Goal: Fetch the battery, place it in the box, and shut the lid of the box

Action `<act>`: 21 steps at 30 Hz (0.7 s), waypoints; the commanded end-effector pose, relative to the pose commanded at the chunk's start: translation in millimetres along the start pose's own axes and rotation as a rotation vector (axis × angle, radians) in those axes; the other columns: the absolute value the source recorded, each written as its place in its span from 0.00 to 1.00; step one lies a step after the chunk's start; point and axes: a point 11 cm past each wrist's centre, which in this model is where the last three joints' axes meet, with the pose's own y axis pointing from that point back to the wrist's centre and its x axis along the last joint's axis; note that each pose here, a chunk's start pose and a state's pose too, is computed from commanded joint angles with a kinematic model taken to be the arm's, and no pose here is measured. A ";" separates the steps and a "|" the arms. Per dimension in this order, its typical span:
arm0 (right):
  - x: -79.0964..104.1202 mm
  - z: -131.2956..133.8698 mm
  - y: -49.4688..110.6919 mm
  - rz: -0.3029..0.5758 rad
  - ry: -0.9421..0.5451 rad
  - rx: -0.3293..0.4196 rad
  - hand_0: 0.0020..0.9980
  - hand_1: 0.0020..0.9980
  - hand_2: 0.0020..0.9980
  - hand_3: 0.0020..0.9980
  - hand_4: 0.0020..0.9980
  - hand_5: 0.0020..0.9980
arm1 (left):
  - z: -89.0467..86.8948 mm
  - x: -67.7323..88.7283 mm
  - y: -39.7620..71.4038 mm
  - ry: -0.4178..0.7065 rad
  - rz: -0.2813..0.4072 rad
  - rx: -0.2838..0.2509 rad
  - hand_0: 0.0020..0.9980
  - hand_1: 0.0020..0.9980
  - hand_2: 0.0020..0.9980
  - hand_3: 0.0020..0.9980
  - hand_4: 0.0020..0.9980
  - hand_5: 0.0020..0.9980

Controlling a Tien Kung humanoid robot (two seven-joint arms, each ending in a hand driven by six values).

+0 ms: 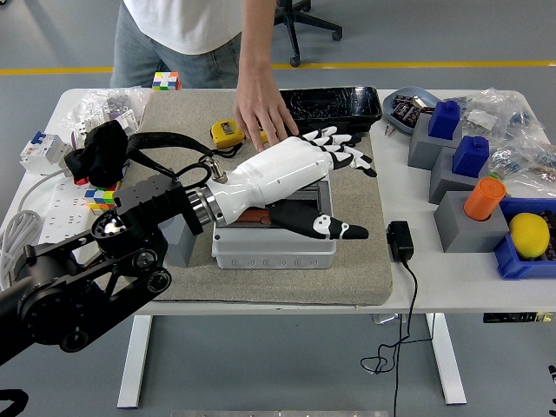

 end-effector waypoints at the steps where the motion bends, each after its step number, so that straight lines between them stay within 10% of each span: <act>1: -0.2 -0.1 0.0 0.000 0.000 0.000 0.79 0.75 0.75 0.80 1.00 1.00 | 2.5 4.8 0.4 0.032 0.010 -0.012 0.91 0.89 0.82 0.77 1.00 1.00; 12: -2.1 -3.1 0.2 -0.003 -0.008 0.007 0.79 0.75 0.75 0.80 1.00 1.00 | -47.9 69.3 26.3 0.502 0.323 -0.031 0.92 0.93 0.89 0.85 1.00 1.00; 21: -1.6 -1.9 0.1 -0.002 -0.010 0.005 0.79 0.75 0.75 0.80 1.00 1.00 | -136.4 97.7 88.2 0.876 0.664 0.111 0.97 0.99 0.96 0.93 1.00 1.00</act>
